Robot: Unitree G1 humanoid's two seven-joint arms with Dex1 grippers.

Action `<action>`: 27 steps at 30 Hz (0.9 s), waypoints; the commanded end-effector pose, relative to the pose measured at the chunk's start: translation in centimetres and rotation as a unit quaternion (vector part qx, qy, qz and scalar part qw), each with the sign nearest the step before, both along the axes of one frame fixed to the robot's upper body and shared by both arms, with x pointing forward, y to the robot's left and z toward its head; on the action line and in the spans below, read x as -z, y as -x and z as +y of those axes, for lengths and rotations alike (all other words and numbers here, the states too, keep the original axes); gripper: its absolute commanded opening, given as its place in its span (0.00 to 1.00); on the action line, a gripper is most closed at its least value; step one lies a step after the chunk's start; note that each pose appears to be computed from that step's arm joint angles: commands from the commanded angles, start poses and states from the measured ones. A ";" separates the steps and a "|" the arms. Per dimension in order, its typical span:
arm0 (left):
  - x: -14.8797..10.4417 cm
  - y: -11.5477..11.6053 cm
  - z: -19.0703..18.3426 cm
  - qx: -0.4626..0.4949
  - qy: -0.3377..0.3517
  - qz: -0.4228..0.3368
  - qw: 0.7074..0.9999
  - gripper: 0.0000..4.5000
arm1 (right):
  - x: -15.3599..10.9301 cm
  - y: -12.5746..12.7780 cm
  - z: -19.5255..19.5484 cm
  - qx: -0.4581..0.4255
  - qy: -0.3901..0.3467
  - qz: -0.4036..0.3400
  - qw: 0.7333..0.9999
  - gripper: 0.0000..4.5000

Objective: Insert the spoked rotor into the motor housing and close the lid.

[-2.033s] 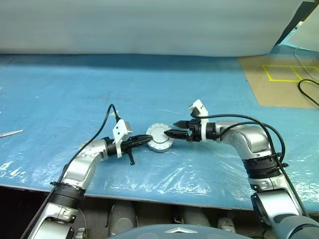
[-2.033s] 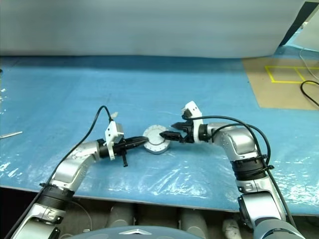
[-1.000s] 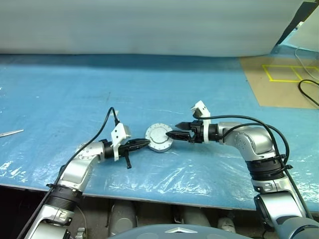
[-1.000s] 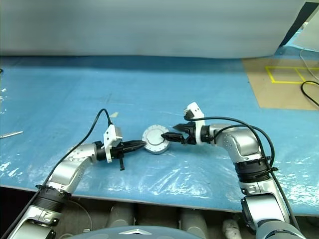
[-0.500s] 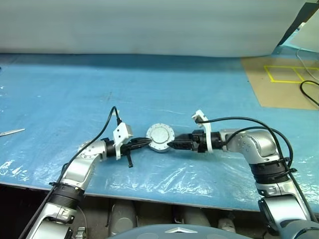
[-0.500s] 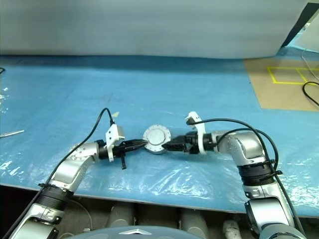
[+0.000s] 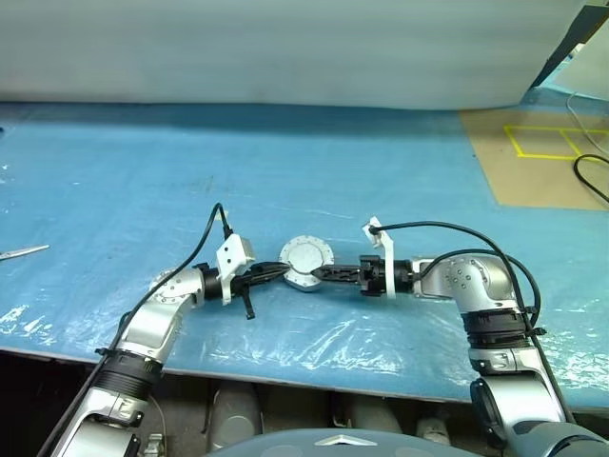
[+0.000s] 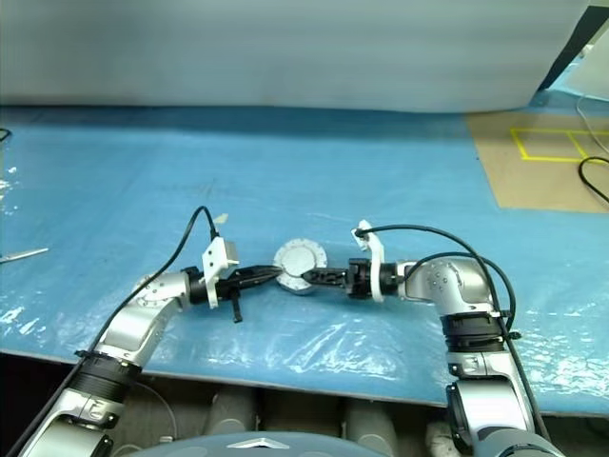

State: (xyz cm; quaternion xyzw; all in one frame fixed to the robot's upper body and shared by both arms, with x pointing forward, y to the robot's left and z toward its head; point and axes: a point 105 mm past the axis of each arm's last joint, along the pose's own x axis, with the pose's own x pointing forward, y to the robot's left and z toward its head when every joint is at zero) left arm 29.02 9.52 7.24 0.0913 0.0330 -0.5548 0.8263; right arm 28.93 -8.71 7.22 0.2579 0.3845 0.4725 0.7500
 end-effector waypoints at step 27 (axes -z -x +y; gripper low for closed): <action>0.1 -0.3 -0.1 -0.006 0.002 -0.002 1.000 0.00 | -0.2 -0.1 2.8 0.033 -0.069 0.014 0.997 0.26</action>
